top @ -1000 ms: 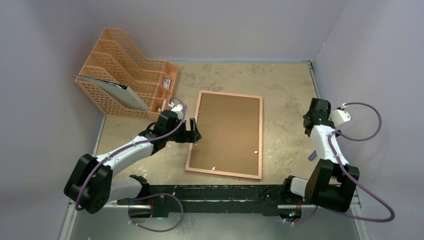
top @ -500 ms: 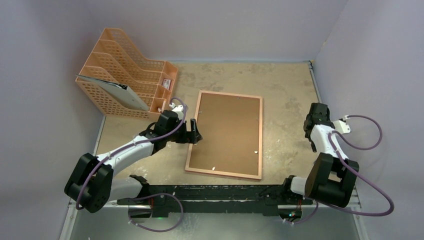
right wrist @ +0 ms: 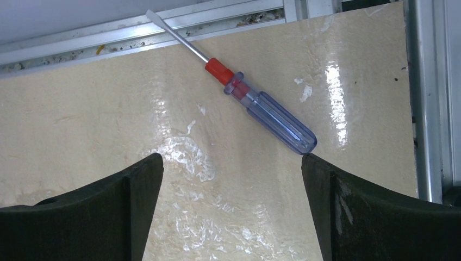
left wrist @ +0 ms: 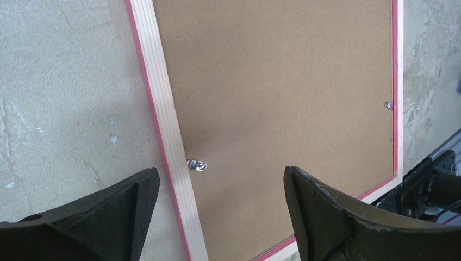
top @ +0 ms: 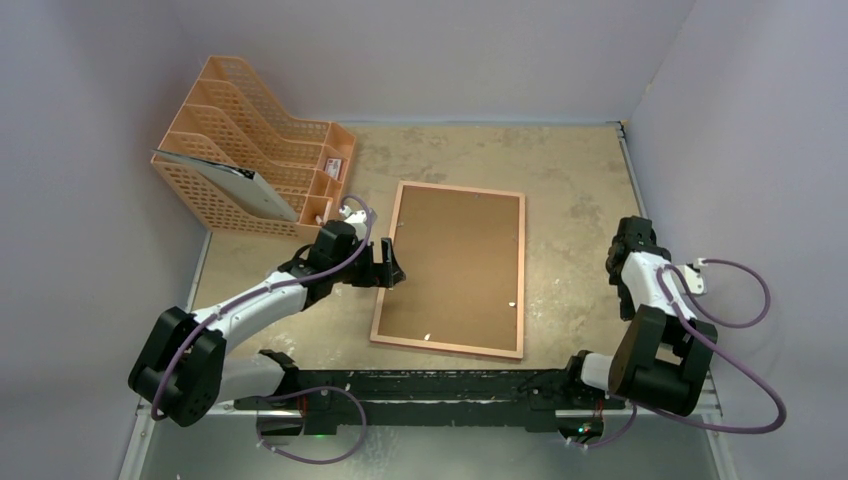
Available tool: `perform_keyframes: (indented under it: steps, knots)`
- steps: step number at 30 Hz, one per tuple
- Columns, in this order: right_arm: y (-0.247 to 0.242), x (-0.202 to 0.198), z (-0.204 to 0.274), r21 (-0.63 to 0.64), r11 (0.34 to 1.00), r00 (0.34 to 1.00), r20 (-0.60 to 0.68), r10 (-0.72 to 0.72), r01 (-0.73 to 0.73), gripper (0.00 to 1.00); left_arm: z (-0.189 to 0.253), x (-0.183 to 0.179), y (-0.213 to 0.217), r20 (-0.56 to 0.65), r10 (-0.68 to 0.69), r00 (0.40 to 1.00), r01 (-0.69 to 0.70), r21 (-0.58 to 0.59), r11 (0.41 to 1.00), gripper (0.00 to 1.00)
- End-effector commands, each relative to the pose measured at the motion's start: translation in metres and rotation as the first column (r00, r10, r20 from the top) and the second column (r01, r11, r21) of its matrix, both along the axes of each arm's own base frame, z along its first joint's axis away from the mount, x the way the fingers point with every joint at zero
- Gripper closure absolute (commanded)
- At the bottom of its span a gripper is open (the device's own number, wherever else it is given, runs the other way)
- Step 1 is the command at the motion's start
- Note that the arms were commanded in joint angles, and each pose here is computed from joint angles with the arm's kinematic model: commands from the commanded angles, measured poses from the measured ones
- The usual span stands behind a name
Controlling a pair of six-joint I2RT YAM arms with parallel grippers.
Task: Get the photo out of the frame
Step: Move the screwdriver to the center of the board.
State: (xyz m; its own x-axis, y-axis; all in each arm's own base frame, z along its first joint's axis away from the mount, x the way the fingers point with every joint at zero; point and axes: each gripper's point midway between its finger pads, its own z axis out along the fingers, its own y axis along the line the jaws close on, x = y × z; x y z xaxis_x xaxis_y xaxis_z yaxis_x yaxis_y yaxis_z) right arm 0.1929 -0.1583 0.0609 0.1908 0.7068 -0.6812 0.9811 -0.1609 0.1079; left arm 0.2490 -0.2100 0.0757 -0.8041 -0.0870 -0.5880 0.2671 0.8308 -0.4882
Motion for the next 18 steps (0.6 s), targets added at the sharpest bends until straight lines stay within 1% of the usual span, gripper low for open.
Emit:
perform_keyframes:
  steps: [1, 8, 14, 18]
  knots:
    - [-0.012, -0.017, 0.009, -0.063, 0.993, 0.995, -0.005, -0.103, 0.103, 0.01, 0.018, 0.007, -0.008, 0.046, -0.013, 0.999, 0.015, -0.043, 0.999, 0.12]
    - [-0.026, -0.019, 0.007, -0.076, 0.991, 0.993, -0.026, -0.116, 0.114, 0.01, 0.015, 0.007, -0.010, 0.036, -0.021, 0.999, 0.023, -0.044, 0.999, 0.12]
    - [-0.038, -0.017, -0.002, -0.078, 0.993, 0.994, -0.059, -0.091, 0.086, 0.01, 0.013, 0.008, -0.010, 0.033, -0.020, 0.999, 0.022, -0.042, 0.999, 0.12]
    - [-0.039, -0.007, -0.015, -0.062, 0.998, 0.997, -0.080, -0.013, 0.009, 0.02, 0.011, 0.008, -0.010, 0.027, -0.020, 0.999, 0.021, -0.039, 0.999, 0.12]
